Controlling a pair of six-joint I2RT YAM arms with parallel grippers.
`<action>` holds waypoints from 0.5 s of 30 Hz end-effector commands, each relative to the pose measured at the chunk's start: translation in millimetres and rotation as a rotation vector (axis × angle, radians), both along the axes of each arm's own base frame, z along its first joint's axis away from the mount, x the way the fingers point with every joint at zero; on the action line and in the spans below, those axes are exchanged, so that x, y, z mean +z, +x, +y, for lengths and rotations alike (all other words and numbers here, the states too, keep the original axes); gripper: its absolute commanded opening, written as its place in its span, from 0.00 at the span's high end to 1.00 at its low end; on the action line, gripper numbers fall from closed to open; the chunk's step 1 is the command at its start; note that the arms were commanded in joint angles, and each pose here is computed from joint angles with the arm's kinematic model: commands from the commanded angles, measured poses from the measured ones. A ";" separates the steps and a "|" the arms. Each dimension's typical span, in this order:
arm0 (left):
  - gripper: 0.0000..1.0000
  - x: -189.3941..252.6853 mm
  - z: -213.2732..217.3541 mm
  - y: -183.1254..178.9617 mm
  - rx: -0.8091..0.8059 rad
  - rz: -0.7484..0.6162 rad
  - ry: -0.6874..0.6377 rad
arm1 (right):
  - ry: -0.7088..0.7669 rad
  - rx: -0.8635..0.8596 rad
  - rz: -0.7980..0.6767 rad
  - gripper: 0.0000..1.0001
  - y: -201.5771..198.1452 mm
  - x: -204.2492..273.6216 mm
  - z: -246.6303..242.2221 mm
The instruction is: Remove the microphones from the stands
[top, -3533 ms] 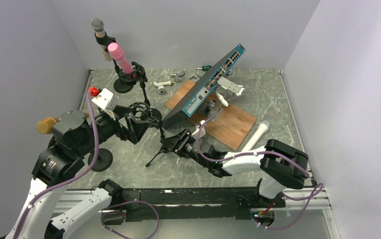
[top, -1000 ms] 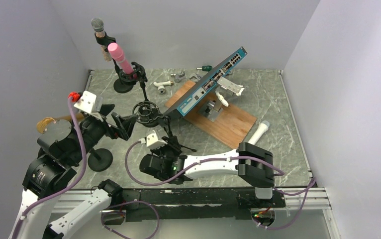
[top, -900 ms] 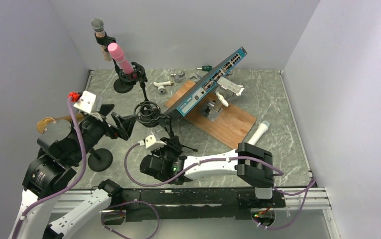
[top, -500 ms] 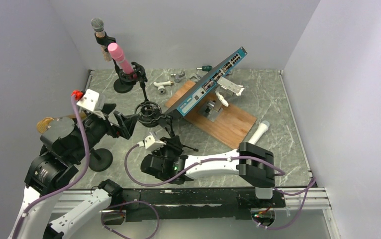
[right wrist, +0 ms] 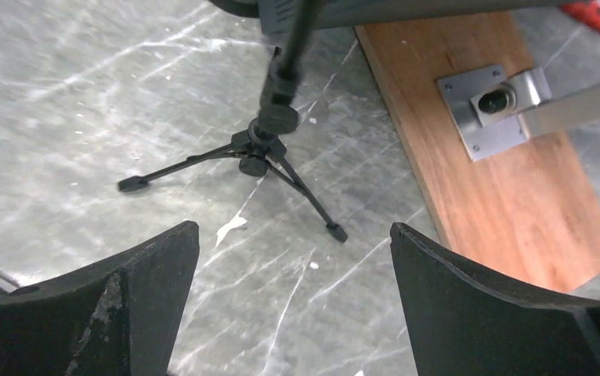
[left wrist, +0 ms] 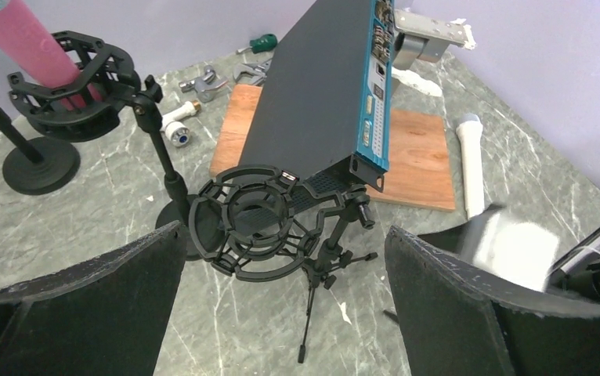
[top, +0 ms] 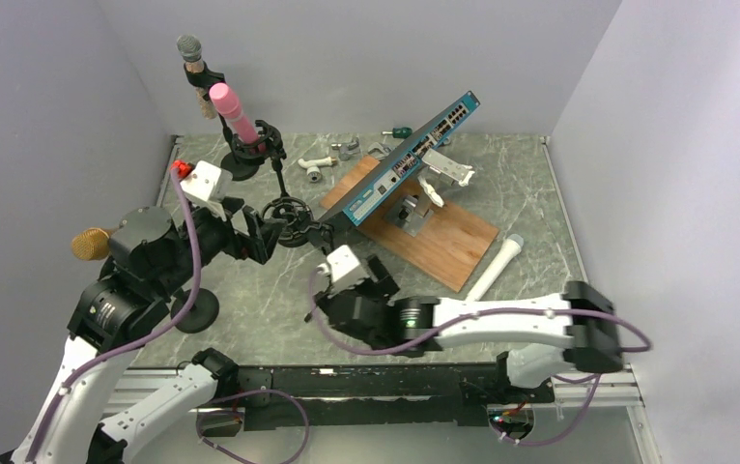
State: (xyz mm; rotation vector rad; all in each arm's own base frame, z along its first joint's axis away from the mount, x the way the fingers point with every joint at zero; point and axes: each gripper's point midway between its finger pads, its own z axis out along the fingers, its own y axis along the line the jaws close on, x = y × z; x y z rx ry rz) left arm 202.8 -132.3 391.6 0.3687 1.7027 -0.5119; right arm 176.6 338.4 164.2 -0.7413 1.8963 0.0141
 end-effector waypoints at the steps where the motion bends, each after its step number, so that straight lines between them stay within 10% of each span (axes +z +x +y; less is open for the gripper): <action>1: 0.01 7.9 -14.4 2.5 -0.056 -0.014 -0.035 | 0.321 0.009 0.097 0.07 -19.2 34.2 -14.9; 15: 0.45 -36.3 -64.4 17.1 -0.240 0.142 -0.029 | 0.675 -0.044 0.112 0.06 -27.1 84.0 -81.2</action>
